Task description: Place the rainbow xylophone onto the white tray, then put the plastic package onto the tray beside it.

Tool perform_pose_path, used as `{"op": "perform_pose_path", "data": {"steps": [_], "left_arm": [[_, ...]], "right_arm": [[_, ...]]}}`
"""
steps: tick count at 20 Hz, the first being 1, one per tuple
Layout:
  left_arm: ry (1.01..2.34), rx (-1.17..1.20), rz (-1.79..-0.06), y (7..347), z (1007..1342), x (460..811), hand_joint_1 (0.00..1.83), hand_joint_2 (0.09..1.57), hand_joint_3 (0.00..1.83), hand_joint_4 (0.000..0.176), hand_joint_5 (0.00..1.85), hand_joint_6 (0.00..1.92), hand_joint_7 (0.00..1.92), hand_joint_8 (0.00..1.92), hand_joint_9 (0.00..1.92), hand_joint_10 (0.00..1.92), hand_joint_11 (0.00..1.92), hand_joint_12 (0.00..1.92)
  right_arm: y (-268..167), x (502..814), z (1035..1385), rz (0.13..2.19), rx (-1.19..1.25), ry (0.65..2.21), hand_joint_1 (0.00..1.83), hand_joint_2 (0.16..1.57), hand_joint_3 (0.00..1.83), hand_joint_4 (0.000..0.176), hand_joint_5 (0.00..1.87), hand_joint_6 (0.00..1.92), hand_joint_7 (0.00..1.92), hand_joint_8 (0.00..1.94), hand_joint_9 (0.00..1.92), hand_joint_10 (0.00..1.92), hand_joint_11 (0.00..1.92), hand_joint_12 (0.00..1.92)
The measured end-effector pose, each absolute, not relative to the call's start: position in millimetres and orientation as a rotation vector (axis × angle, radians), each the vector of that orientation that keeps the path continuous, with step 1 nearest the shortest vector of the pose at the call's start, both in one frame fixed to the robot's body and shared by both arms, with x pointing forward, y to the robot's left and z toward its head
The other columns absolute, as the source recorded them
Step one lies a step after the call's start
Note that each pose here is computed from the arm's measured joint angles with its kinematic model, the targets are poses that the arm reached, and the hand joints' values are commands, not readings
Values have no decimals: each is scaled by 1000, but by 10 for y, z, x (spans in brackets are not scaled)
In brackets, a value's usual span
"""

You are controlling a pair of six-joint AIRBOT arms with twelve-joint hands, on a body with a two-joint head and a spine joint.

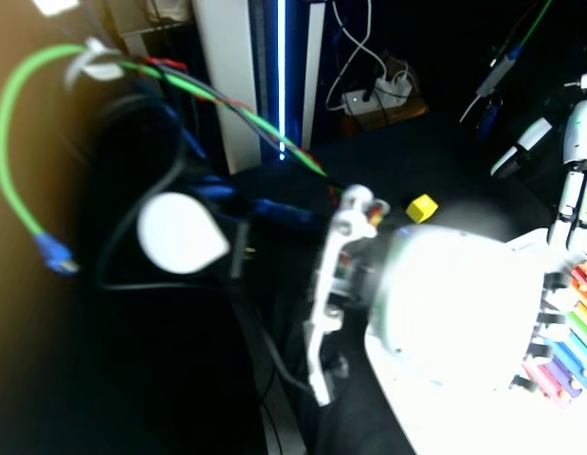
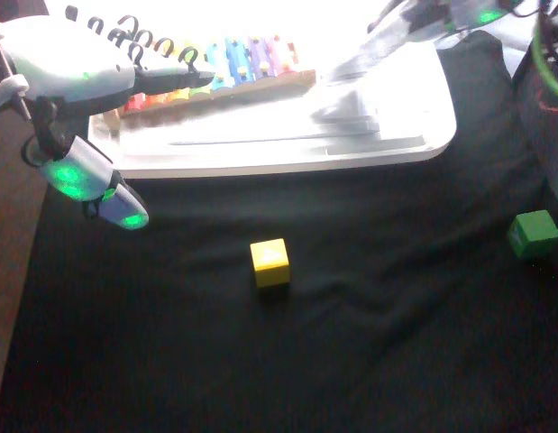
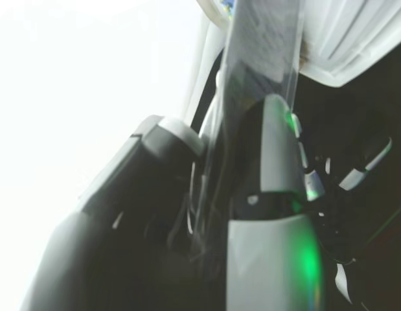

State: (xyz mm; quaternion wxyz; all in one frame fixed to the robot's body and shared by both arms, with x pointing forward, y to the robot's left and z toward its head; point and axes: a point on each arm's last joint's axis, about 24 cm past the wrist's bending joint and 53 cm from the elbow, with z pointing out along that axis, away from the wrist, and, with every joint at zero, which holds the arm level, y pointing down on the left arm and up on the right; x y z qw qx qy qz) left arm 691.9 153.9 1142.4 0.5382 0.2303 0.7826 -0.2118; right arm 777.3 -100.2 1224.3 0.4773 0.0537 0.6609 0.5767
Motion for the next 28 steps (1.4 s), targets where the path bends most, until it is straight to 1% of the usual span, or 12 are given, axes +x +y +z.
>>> {"op": "perform_pose_path", "data": {"steps": [1, 2, 3, 5, 6, 15, 18, 21, 23, 24, 25, 28], "left_arm": [[1862, 548, -504, 1539, 11424, 6919, 695, 787, 0, 74, 4, 0, 156, 0, 193, 0, 20, 559], [1862, 548, -504, 1541, 11425, 6920, 706, 784, 1, 74, 3, 0, 162, 0, 209, 0, 20, 619], [1862, 547, -503, 1544, 11425, 6920, 715, 783, 0, 79, 0, 0, 160, 0, 202, 0, 3, 654], [1862, 547, -503, 1544, 11426, 6920, 726, 780, 0, 77, 0, 0, 162, 0, 203, 0, 0, 680], [1861, 547, -504, 1544, 11427, 6920, 733, 789, 0, 48, 13, 0, 169, 0, 216, 2, 0, 757], [1864, 539, -509, 1546, 11427, 6920, 722, 775, 1, 57, 1, 0, 169, 3, 218, 4, 0, 813], [1872, 536, -514, 1558, 11395, 6904, 702, 794, 0, 67, 0, 0, 163, 1, 224, 1, 0, 819], [1875, 530, -512, 1581, 11391, 6906, 702, 787, 0, 51, 1, 0, 177, 6, 244, 6, 0, 887], [1879, 528, -513, 1583, 11379, 6902, 714, 770, 0, 68, 0, 0, 174, 1, 211, 3, 0, 742], [1883, 528, -514, 1585, 11363, 6894, 730, 776, 0, 47, 4, 1, 174, 1, 208, 2, 0, 709], [1885, 529, -514, 1586, 11352, 6889, 742, 783, 1, 74, 0, 0, 144, 0, 175, 0, 0, 663], [1892, 527, -514, 1603, 11329, 6881, 752, 784, 0, 72, 0, 0, 142, 2, 170, 1, 0, 633]], "right_arm": [[-933, 7764, 12241, 1427, 130, 1611, 1664, 1105, 60, 0, 968, 1921, 1075, 1941, 838, 1617, 405, 1874], [-870, 7756, 12232, 1439, 128, 1610, 1515, 1124, 62, 0, 1033, 1921, 1146, 1941, 997, 1798, 80, 1607], [-814, 7753, 12216, 1447, 126, 1613, 1554, 1113, 40, 0, 1004, 1921, 1163, 1941, 1243, 1896, 992, 1858], [-735, 7740, 12197, 1460, 123, 1616, 1667, 1088, 24, 0, 1021, 1921, 1172, 1941, 1289, 1916, 1144, 1908], [-679, 7728, 12185, 1469, 120, 1618, 1781, 1066, 9, 0, 1020, 1921, 1165, 1941, 1418, 1921, 1529, 1920], [-736, 7714, 11960, 1469, 144, 1651, 1831, 1033, 0, 0, 942, 1921, 1034, 1941, 1246, 1921, 1366, 1921], [-780, 7698, 11885, 1467, 150, 1667, 1496, 1026, 1, 0, 796, 1871, 957, 1869, 1153, 1884, 1236, 1921], [-868, 7739, 11790, 1429, 166, 1690, 1237, 1128, 5, 0, 900, 1017, 966, 1224, 907, 1508, 963, 1730], [-891, 7747, 11740, 1417, 173, 1705, 1154, 969, 0, 0, 820, 441, 689, 1079, 747, 1413, 769, 1716], [-893, 7745, 11744, 1422, 177, 1705, 1105, 919, 0, 0, 809, 191, 695, 747, 688, 1127, 651, 1540], [-887, 7734, 11717, 1415, 166, 1714, 1078, 902, 0, 0, 813, 83, 732, 502, 699, 898, 619, 1391], [-883, 7699, 11518, 1364, 137, 1775, 960, 906, 0, 7, 715, 1, 722, 53, 655, 428, 437, 1203]]}}
